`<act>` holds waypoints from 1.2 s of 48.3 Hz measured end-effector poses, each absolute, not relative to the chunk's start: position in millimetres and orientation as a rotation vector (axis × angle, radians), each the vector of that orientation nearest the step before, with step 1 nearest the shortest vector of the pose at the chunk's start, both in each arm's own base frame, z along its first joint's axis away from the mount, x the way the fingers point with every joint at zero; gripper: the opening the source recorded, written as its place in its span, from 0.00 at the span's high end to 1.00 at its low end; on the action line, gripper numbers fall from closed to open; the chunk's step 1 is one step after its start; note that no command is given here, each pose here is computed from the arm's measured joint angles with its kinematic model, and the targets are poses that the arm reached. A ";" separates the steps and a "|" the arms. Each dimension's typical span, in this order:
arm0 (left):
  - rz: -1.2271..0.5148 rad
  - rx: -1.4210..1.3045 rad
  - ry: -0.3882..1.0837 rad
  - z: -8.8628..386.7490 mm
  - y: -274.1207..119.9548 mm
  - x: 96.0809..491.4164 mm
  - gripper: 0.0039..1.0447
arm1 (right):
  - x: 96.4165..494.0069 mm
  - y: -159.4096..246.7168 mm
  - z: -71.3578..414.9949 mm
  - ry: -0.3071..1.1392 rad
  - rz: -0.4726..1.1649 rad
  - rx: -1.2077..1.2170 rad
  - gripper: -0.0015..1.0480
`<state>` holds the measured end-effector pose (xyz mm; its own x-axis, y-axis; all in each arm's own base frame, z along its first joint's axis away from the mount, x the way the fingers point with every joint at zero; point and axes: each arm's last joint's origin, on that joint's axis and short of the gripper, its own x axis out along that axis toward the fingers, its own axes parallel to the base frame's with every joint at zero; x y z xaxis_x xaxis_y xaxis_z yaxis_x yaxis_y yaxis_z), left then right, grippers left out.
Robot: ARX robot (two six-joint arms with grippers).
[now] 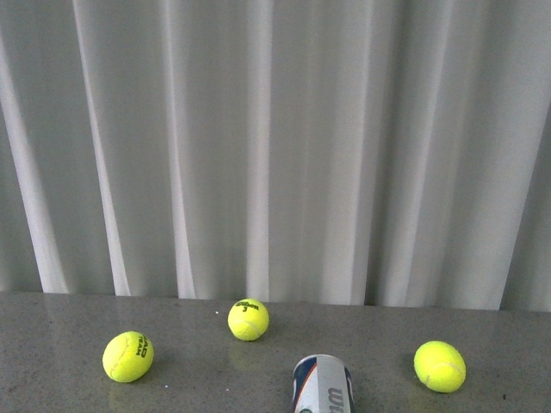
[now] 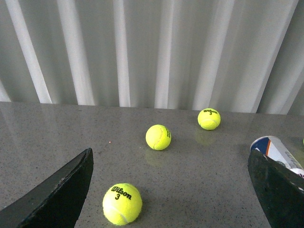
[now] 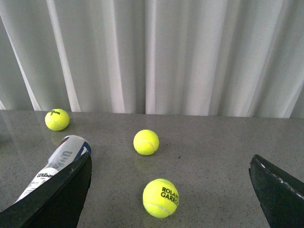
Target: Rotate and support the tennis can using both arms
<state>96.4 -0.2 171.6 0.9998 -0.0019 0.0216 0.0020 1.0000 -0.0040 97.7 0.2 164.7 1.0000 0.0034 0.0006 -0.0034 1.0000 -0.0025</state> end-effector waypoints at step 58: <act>-0.002 -0.004 -0.022 171.6 -0.2 96.4 0.06 | 362.9 134.8 125.7 1.038 0.245 0.329 0.07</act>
<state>96.4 -0.2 171.6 0.9998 -0.0019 0.0216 0.0020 1.0000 -0.0044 362.9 134.8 125.7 0.4878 0.3511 -0.7992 -0.0435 0.9242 0.3794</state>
